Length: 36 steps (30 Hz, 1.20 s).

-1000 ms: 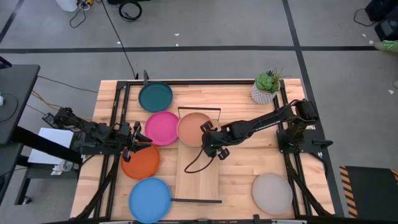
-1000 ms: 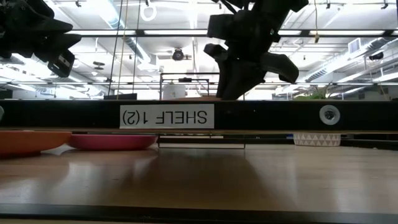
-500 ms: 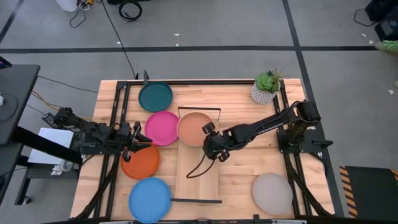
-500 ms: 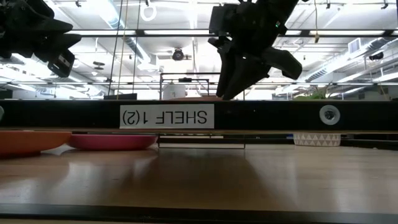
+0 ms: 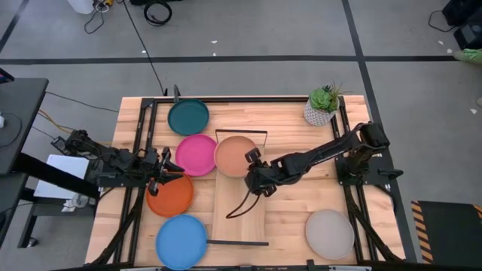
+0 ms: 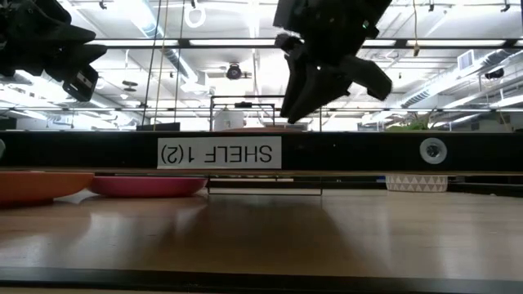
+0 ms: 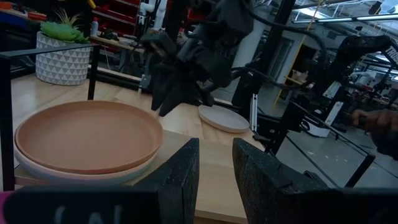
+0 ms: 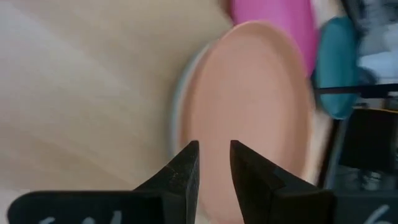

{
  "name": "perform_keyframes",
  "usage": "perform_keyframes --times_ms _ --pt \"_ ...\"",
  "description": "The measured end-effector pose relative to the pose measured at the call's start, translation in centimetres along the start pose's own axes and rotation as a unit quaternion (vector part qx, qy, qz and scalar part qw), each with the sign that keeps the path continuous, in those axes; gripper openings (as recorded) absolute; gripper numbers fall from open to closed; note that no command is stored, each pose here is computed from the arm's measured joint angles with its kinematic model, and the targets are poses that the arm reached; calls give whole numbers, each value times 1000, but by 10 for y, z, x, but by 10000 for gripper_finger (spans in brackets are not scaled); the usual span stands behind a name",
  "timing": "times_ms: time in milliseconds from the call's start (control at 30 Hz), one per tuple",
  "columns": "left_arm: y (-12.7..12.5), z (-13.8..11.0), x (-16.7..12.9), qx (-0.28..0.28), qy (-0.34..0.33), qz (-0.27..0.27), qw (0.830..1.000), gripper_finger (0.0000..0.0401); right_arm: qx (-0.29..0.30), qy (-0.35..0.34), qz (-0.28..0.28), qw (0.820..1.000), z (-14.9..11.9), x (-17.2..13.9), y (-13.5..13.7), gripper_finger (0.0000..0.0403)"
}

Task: Place and stack plates onto a shelf
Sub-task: Stack the gray plate on top of the light brown plate on the shelf

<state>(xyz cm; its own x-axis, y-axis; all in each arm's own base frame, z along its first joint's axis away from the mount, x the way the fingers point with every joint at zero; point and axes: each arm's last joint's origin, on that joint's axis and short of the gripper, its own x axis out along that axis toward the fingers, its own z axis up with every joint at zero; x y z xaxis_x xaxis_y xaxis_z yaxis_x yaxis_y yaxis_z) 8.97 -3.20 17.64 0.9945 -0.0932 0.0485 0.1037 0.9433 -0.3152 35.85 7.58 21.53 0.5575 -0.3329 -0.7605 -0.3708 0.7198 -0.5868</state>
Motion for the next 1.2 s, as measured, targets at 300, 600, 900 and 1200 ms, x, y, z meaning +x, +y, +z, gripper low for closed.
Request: perform_keyframes --times_ms 300,600,900,1200 --pt "0 0 0 0 0 0 1000 103 29 -18 8 999 -4 15 -4 95" --pt "0 0 0 1 2 1 1000 103 23 -16 -42 999 -1 6 0 95" --pt "0 -1 1 3 7 2 1000 103 139 28 84 986 0 -31 27 95" --pt "0 -1 1 3 8 2 1000 103 348 120 226 902 -9 -62 57 95"
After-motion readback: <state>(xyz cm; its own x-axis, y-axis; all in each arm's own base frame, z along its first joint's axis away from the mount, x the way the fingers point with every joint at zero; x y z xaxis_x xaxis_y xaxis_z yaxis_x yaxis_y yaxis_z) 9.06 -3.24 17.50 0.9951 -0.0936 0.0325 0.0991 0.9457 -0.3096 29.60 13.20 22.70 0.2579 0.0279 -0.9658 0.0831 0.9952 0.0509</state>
